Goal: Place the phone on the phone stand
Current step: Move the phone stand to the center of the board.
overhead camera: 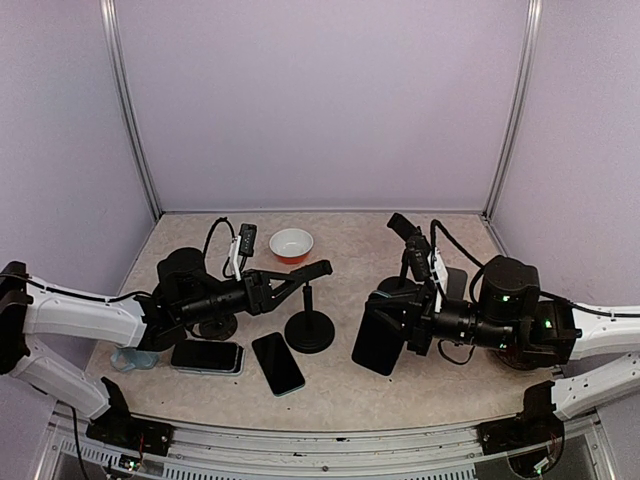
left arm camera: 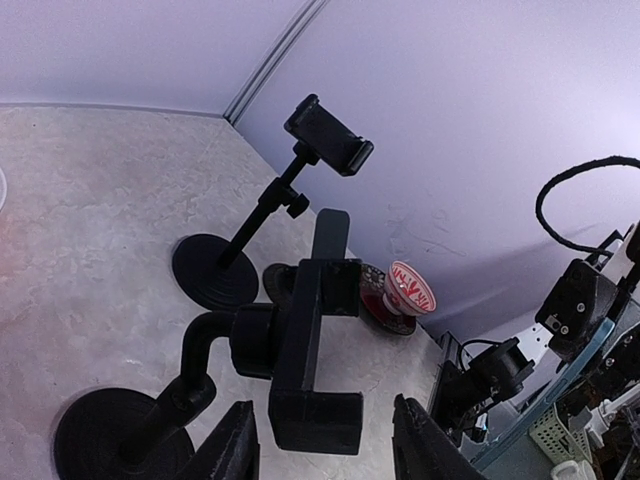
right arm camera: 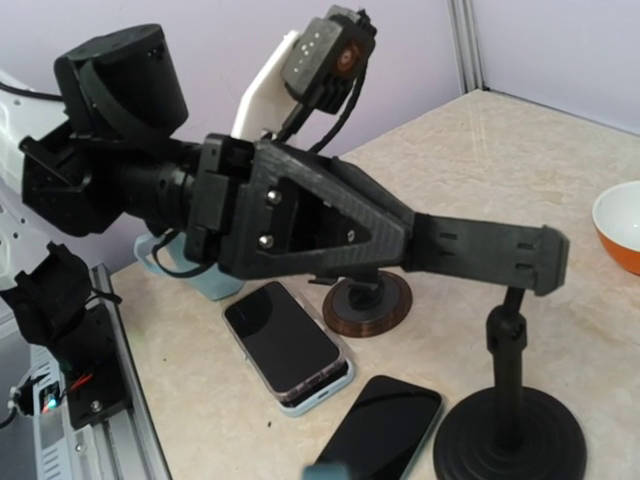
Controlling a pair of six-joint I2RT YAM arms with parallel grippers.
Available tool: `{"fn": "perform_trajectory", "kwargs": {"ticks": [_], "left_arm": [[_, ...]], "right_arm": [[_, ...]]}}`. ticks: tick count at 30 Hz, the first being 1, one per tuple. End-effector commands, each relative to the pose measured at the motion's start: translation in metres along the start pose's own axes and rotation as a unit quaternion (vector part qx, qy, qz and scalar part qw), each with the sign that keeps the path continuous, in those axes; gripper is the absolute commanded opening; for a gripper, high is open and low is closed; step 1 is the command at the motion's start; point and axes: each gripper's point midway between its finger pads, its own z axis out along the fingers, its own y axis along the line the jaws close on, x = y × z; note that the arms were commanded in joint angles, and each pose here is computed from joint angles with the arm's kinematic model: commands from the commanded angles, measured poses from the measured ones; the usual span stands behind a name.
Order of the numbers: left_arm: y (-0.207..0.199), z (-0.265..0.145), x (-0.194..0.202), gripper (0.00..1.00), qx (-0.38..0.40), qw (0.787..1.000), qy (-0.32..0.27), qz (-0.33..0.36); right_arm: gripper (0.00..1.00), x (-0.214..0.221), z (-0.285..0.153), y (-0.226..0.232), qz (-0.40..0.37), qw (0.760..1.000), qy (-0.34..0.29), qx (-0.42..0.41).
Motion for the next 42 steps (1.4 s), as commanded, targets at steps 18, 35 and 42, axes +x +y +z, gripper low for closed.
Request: {"fn": "perform_trajectory", "kwargs": {"ticks": [18, 35, 42], "left_arm": [[-0.01, 0.004, -0.012, 0.12, 0.023, 1.0, -0.01, 0.011], [-0.03, 0.001, -0.001, 0.06, 0.073, 0.997, 0.011, 0.025], [-0.032, 0.008, 0.009, 0.05, 0.079, 0.996, 0.029, 0.028]], "right_arm": [[0.0, -0.011, -0.003, -0.005, 0.001, 1.0, -0.021, 0.01], [0.0, -0.004, 0.004, -0.001, 0.002, 1.0, -0.007, 0.001], [0.0, 0.0, 0.006, -0.003, 0.001, 1.0, -0.003, 0.003]]}}
